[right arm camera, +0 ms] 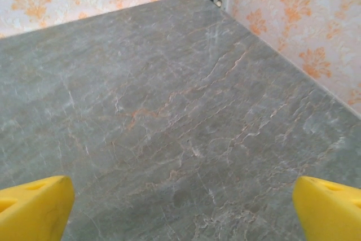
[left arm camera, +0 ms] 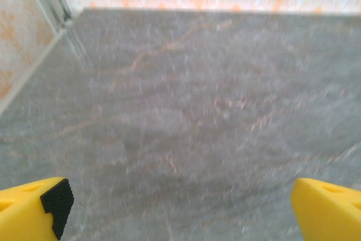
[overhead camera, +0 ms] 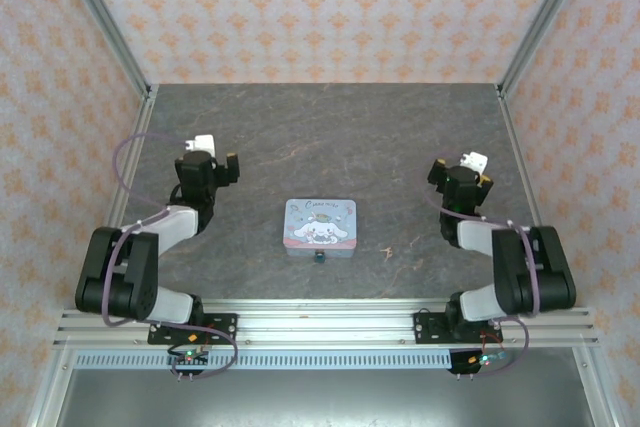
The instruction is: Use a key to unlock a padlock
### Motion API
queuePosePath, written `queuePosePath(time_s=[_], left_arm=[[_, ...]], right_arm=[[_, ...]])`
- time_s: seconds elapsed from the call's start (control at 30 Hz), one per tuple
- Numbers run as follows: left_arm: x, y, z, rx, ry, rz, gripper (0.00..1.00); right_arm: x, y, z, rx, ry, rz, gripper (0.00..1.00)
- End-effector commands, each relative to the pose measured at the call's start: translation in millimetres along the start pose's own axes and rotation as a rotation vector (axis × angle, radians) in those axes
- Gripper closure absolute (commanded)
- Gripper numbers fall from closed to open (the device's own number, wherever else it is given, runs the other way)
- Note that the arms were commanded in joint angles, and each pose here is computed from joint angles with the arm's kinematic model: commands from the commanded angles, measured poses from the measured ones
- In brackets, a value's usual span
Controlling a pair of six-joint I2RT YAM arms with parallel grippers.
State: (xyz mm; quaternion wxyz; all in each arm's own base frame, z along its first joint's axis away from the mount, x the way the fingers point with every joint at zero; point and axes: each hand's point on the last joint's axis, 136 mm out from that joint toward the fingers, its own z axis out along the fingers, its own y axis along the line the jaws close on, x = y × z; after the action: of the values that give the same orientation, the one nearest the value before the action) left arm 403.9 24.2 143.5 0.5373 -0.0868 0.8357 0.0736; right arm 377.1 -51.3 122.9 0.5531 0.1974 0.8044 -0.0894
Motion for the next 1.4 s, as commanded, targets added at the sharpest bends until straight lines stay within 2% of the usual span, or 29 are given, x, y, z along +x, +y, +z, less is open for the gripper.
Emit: queuePosePath(time_s=[0.0, 0.2, 0.3, 0.4, 0.43, 0.57, 0.73, 0.87, 1.0, 1.1, 1.23, 1.37], left_arm=[[-10.7, 9.7, -12.6, -0.046, 0.067, -0.065, 0.00], [-22.2, 5.1, -31.6, -0.058, 0.171, -0.281, 0.00], [-17.6, -11.3, -47.1, -0.013, 0.268, -0.347, 0.00], [-0.3, -34.8, -66.2, 0.053, 0.385, -0.359, 0.00], [9.3, -42.8, -73.0, 0.080, 0.429, -0.356, 0.00], [53.7, -73.7, -99.9, 0.189, 0.570, -0.416, 0.00], [92.0, -102.6, -130.6, 0.312, 0.640, -0.486, 0.00], [105.5, -124.6, -146.8, 0.394, 0.660, -0.483, 0.04], [116.0, -141.3, -150.1, 0.434, 0.689, -0.463, 0.07], [116.5, -157.0, -150.0, 0.474, 0.704, -0.459, 0.14], [115.6, -175.0, -148.0, 0.508, 0.712, -0.445, 0.24], [121.0, -189.8, -144.6, 0.527, 0.733, -0.430, 0.29]], right_arm=[[-21.7, -1.6, -8.7, 0.026, 0.070, 0.077, 0.01], [-30.7, 39.2, -33.1, -0.214, 0.175, 0.325, 0.01], [-32.7, 67.7, -55.9, -0.410, 0.226, 0.455, 0.01], [-15.4, 88.8, -72.6, -0.530, 0.351, 0.573, 0.01], [-5.4, 96.1, -79.0, -0.556, 0.414, 0.580, 0.04], [38.5, 121.3, -115.1, -0.601, 0.634, 0.488, 0.17], [89.5, 143.1, -162.9, -0.621, 0.800, 0.390, 0.27], [112.9, 156.7, -187.6, -0.641, 0.846, 0.367, 0.31], [120.2, 168.9, -201.4, -0.667, 0.851, 0.363, 0.35], [125.1, 175.8, -204.8, -0.670, 0.861, 0.361, 0.40], [130.0, 186.2, -205.4, -0.673, 0.873, 0.365, 0.51], [135.7, 196.0, -201.5, -0.666, 0.889, 0.364, 0.63]])
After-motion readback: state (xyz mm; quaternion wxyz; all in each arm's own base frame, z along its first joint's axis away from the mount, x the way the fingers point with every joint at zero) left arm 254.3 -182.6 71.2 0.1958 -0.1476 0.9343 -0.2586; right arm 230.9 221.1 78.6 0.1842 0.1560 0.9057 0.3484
